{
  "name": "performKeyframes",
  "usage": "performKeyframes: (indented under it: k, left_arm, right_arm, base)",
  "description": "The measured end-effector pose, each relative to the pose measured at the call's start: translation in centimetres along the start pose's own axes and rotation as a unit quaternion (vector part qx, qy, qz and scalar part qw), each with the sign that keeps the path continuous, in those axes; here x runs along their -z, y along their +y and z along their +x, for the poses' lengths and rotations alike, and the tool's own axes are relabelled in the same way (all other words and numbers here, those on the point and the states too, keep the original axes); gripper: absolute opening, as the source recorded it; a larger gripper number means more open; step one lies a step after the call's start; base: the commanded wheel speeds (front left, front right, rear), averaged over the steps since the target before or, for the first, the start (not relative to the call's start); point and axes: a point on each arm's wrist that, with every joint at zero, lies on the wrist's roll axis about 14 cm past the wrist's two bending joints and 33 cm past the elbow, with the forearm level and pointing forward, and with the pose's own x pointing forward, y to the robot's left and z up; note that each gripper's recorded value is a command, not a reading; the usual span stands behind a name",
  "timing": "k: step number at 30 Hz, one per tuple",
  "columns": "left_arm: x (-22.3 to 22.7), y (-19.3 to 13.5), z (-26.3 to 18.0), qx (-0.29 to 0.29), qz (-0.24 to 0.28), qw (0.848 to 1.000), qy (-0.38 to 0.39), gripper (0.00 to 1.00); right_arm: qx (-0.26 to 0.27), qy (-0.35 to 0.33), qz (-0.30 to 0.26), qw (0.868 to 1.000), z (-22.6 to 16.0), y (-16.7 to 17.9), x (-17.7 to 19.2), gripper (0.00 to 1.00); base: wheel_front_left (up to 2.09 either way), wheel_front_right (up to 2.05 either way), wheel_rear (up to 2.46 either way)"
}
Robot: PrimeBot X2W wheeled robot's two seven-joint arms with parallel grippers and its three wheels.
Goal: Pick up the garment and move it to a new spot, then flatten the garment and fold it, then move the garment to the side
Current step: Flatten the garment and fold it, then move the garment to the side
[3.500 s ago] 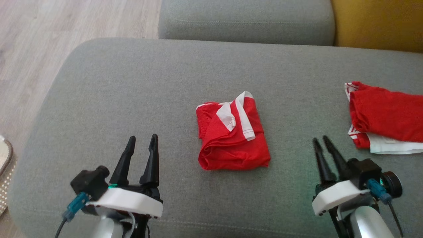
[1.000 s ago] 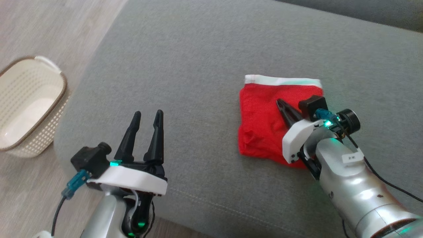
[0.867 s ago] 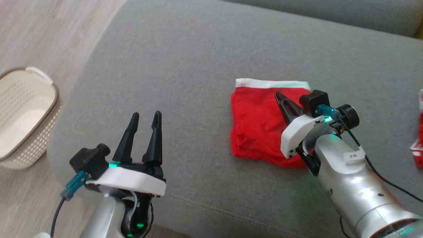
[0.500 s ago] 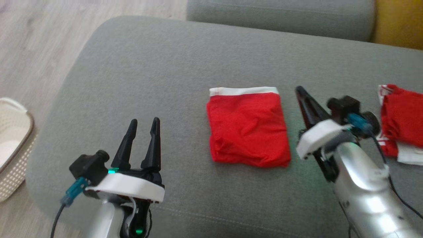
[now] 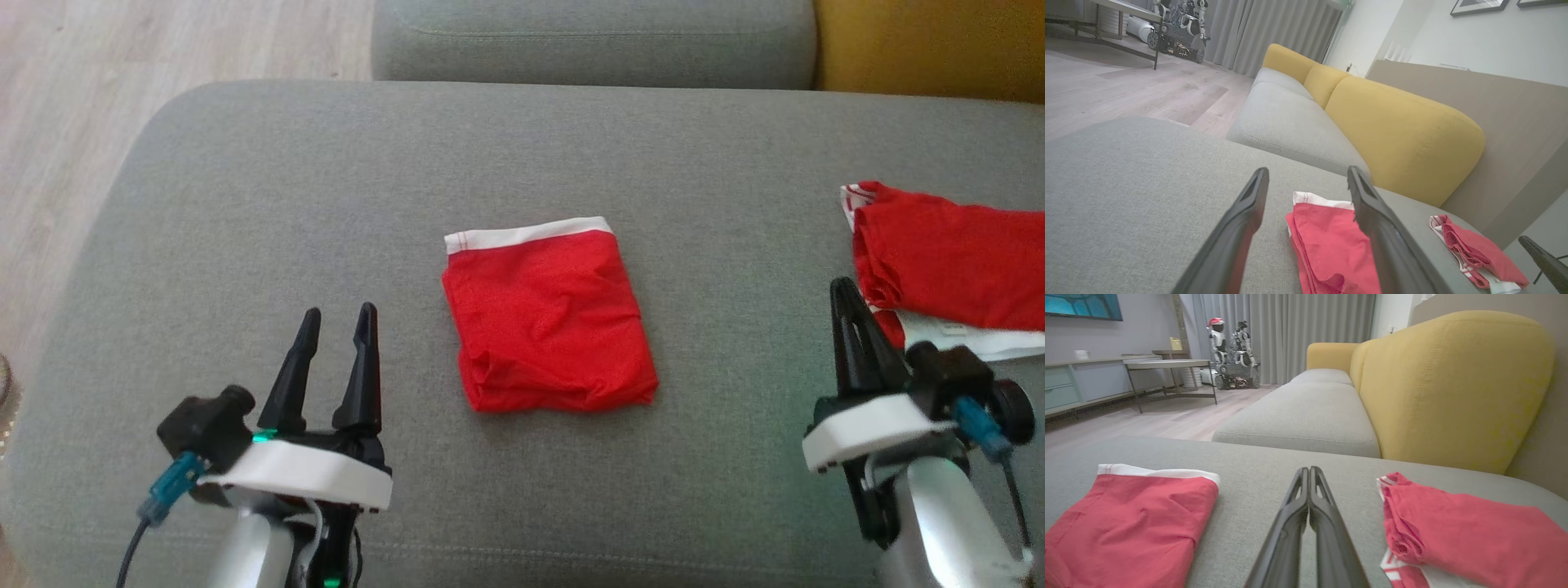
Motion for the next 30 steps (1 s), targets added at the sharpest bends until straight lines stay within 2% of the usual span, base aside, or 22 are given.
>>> performKeyframes:
  k: [1,2,11,30]
  left_arm:
    - [0.3,-0.1,0.0,0.002,0.004,1.000,0.004,1.00]
    - [0.5,-0.1,0.0,0.003,0.007,1.000,0.008,1.00]
    - [2.3,0.2,-0.8,0.000,0.012,0.999,0.036,1.00]
    - [1.9,1.1,-1.3,-0.015,0.014,0.999,0.030,1.00]
  right_arm:
    - [0.006,-0.001,-0.004,1.000,-0.4,-0.3,0.0,0.97]
    - [0.010,-0.001,-0.009,1.000,-0.7,-0.5,0.1,1.00]
    - [0.037,0.002,-0.004,0.999,-2.3,-1.6,0.3,1.00]
    - [0.024,0.010,0.007,1.000,-1.9,-0.6,0.6,1.00]
  base:
    - [0.00,0.00,0.00]
    - [0.00,0.00,0.00]
    - [0.00,0.00,0.00]
    - [0.00,0.00,0.00]
